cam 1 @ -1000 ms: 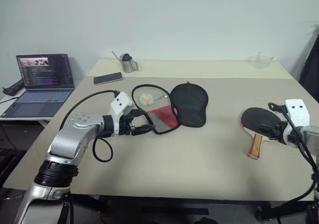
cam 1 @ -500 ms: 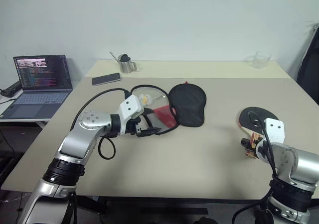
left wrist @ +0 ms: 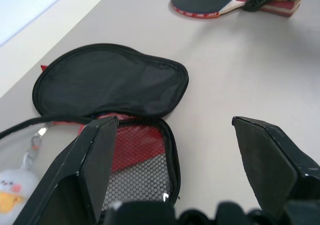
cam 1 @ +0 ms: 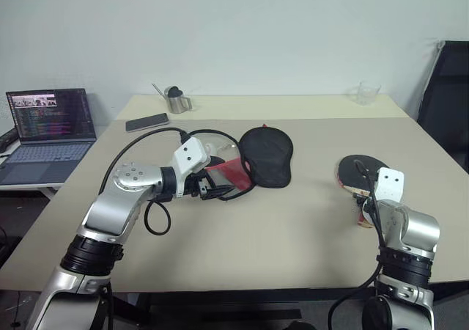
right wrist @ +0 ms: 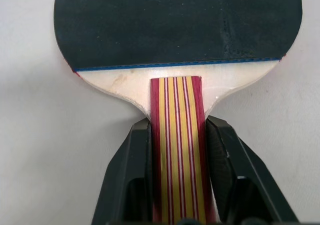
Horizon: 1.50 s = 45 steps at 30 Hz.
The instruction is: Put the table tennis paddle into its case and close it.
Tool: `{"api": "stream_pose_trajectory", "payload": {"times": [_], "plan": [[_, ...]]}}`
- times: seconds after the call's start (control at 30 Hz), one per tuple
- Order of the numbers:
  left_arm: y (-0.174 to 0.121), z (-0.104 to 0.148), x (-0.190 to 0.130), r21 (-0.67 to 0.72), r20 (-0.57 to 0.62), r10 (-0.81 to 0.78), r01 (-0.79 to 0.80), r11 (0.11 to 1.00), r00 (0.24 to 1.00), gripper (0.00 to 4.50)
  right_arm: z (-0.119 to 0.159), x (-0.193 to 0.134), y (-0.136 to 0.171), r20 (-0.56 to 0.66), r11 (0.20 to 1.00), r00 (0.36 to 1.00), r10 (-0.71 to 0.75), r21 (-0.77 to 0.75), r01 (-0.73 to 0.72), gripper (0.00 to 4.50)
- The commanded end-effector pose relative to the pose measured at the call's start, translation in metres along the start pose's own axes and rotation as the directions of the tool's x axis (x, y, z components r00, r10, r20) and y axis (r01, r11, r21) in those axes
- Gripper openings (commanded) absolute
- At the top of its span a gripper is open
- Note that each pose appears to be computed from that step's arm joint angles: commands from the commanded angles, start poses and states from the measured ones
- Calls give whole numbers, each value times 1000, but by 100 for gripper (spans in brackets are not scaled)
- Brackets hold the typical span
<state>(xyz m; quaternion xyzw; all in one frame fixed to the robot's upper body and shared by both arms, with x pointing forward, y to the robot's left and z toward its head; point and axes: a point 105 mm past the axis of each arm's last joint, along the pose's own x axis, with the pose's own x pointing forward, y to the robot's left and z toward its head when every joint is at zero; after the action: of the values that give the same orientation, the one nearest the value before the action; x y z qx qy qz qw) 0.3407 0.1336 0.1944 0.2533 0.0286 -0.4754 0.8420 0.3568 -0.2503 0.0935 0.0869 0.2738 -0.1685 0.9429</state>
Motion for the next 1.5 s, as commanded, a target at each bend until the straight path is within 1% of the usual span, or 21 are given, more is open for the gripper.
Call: {"api": "stream_pose_trajectory", "payload": {"times": [0.03,0.07,0.13,0.2,0.23,0.27,0.33,0.43,0.47,0.57,0.67,0.83,0.97,1.27,1.5], "plan": [[17,10,-20,37,16,88,-89,995,996,400,10,-1,7,23,1000,999,24,1,-24,109],[19,9,-23,35,13,98,-98,995,995,400,15,-3,9,36,999,999,33,-1,-33,109],[25,8,-32,33,3,121,-121,992,993,400,33,-11,21,83,997,994,72,6,-73,109],[34,7,-45,29,-2,152,-152,988,988,400,54,-20,40,130,990,982,137,25,-142,109],[37,7,-49,26,-2,162,-162,986,987,400,59,-23,46,141,986,977,159,29,-165,109],[44,7,-58,23,-8,192,-192,981,981,400,72,-29,59,176,980,965,194,8,-199,109],[50,6,-66,21,-14,224,-224,974,974,400,86,-36,71,212,974,951,226,-21,-227,109],[54,-11,-89,17,-85,267,-267,964,960,400,119,-53,117,296,942,895,335,-77,-327,109],[54,-14,-93,13,-97,275,-275,961,957,400,126,-56,132,307,929,877,369,-91,-359,109],[51,-18,-97,0,-99,285,-287,958,953,400,120,-56,179,269,882,841,469,-106,-458,109],[44,-20,-95,-13,-96,278,-280,960,956,400,108,-56,214,239,847,813,531,-144,-512,109],[32,-26,-97,-32,-115,275,-280,959,955,400,90,-55,252,194,809,786,587,-156,-566,109],[25,-26,-99,-44,-115,285,-291,956,952,400,80,-52,267,170,795,777,606,-168,-583,109],[13,-24,-107,-57,-135,305,-315,948,943,400,65,-44,284,142,777,767,625,-202,-596,109],[6,-19,-111,-56,-148,320,-331,942,936,400,50,-30,281,134,797,792,596,-218,-563,109]]}}
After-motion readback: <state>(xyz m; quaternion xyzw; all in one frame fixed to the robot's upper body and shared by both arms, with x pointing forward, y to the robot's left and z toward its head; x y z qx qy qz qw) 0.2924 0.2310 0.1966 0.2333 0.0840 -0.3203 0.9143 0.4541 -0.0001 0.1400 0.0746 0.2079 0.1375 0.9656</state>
